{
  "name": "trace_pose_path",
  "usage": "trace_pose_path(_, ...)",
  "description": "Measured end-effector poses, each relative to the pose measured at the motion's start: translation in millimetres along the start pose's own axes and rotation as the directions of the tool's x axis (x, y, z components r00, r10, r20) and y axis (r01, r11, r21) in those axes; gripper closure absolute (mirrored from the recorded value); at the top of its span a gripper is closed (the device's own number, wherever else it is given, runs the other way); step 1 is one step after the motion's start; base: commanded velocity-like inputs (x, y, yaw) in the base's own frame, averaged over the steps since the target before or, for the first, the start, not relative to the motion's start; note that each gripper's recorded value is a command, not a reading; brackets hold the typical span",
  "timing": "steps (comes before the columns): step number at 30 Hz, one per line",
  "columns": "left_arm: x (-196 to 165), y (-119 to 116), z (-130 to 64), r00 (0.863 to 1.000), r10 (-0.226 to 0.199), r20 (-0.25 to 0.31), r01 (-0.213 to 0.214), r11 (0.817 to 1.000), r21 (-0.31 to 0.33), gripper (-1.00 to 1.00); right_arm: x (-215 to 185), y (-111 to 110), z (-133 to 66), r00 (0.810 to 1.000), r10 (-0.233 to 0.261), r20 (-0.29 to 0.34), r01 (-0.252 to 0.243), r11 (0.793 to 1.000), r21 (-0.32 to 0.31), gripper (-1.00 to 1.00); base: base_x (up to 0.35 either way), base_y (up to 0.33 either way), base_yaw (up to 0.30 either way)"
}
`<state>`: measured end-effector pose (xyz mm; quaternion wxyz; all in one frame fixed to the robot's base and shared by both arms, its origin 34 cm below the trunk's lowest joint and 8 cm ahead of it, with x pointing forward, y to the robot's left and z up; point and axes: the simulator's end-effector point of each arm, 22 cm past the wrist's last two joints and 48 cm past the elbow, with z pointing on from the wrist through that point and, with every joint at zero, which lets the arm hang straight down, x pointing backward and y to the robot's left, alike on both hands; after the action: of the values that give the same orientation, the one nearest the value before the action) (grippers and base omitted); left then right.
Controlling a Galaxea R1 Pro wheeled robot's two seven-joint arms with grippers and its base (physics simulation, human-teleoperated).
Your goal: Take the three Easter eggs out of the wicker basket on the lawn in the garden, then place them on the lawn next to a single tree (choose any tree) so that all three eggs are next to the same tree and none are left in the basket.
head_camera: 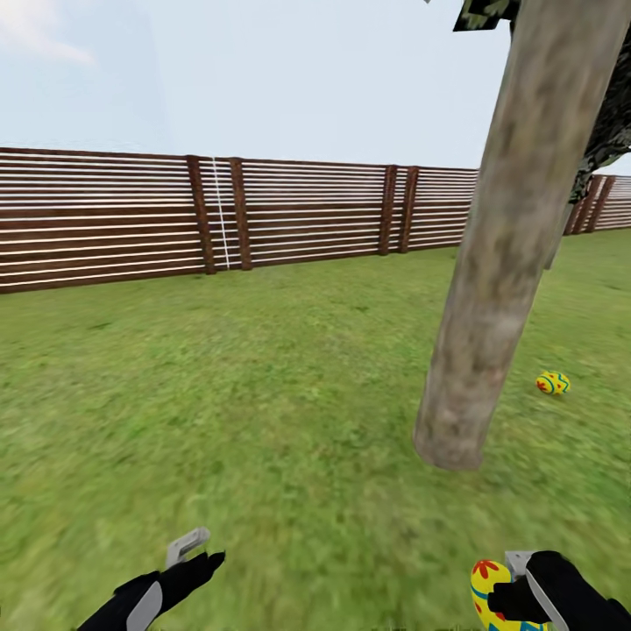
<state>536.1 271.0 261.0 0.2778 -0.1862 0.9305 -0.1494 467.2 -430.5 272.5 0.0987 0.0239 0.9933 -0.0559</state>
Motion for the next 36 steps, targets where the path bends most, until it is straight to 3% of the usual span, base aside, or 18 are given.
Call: trace_pose_path(36, 65.1, 32.0, 31.9, 0.991, -0.028, -0.132, 0.02, 0.998, -0.058, -1.0, 49.2, 4.7, 49.0, 0.989, -0.018, -0.146, 0.019, 1.0, 0.003, 1.0, 0.0, 0.0, 0.0)
